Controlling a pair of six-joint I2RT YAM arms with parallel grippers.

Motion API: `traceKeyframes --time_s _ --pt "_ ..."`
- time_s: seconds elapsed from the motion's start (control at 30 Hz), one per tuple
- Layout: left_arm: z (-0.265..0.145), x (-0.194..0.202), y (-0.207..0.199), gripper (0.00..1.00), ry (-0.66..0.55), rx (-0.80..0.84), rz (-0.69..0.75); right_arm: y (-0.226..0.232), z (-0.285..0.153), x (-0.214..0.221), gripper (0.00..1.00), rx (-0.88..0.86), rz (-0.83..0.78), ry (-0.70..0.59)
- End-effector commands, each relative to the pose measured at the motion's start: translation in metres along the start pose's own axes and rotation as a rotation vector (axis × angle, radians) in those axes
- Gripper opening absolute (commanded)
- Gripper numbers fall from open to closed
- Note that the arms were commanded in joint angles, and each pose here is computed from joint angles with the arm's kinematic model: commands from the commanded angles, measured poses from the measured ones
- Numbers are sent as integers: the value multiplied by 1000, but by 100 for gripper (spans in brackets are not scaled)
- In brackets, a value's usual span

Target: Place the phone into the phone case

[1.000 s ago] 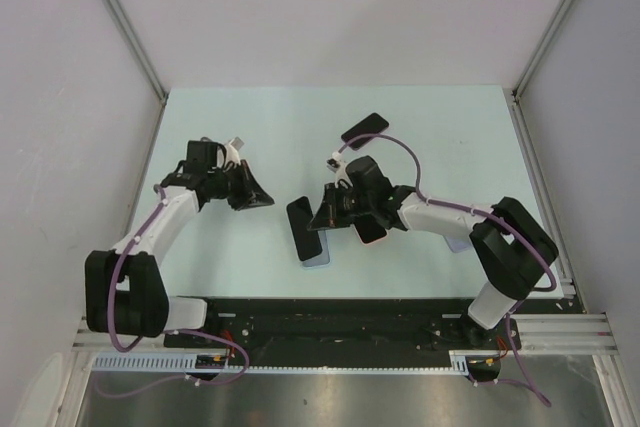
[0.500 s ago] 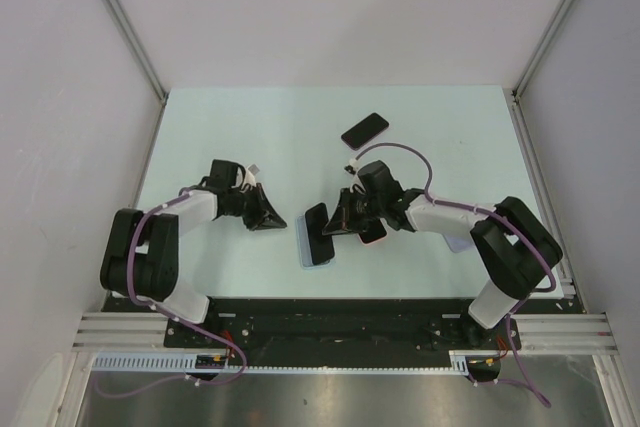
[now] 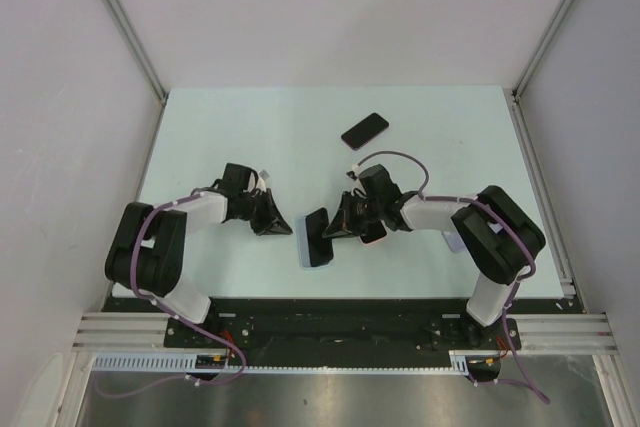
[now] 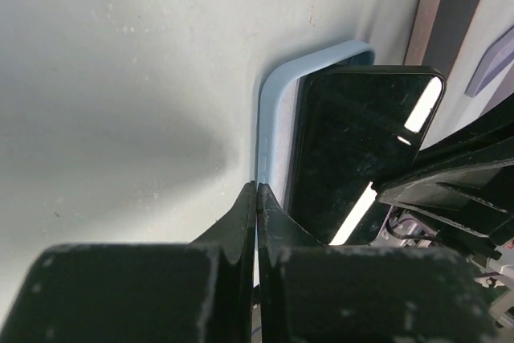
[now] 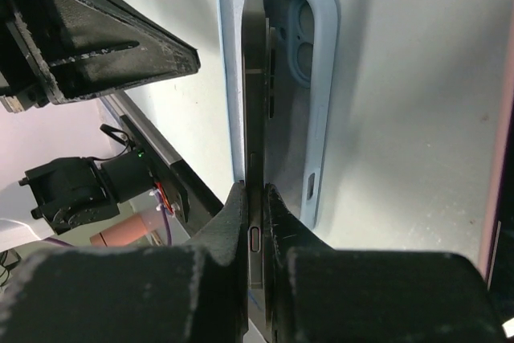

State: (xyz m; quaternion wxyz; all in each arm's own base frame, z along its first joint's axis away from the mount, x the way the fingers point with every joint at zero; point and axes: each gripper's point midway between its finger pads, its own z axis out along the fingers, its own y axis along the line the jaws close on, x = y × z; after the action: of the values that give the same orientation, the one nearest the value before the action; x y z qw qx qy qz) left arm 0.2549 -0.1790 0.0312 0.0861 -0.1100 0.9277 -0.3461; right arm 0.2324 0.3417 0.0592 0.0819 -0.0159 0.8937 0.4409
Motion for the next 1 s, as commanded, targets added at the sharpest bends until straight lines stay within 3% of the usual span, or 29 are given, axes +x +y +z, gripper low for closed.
traceKeyframes --time_s 0.0,0.5,0.73,0.87,0.97 --pt "8 1 4 0 -10 -33 6 16 8 1 0 -73 -22 9" --pt "33 22 2 0 55 -47 38 0 34 9 0 -76 -11 43" --pt "32 23 -2 0 55 -46 46 -25 42 14 0 17 -26 41" --pt "23 18 -9 1 22 -42 49 -23 32 6 9 38 7 11" --pt "14 10 -16 12 -25 -50 63 -5 22 -6 20 -12 6 -22"
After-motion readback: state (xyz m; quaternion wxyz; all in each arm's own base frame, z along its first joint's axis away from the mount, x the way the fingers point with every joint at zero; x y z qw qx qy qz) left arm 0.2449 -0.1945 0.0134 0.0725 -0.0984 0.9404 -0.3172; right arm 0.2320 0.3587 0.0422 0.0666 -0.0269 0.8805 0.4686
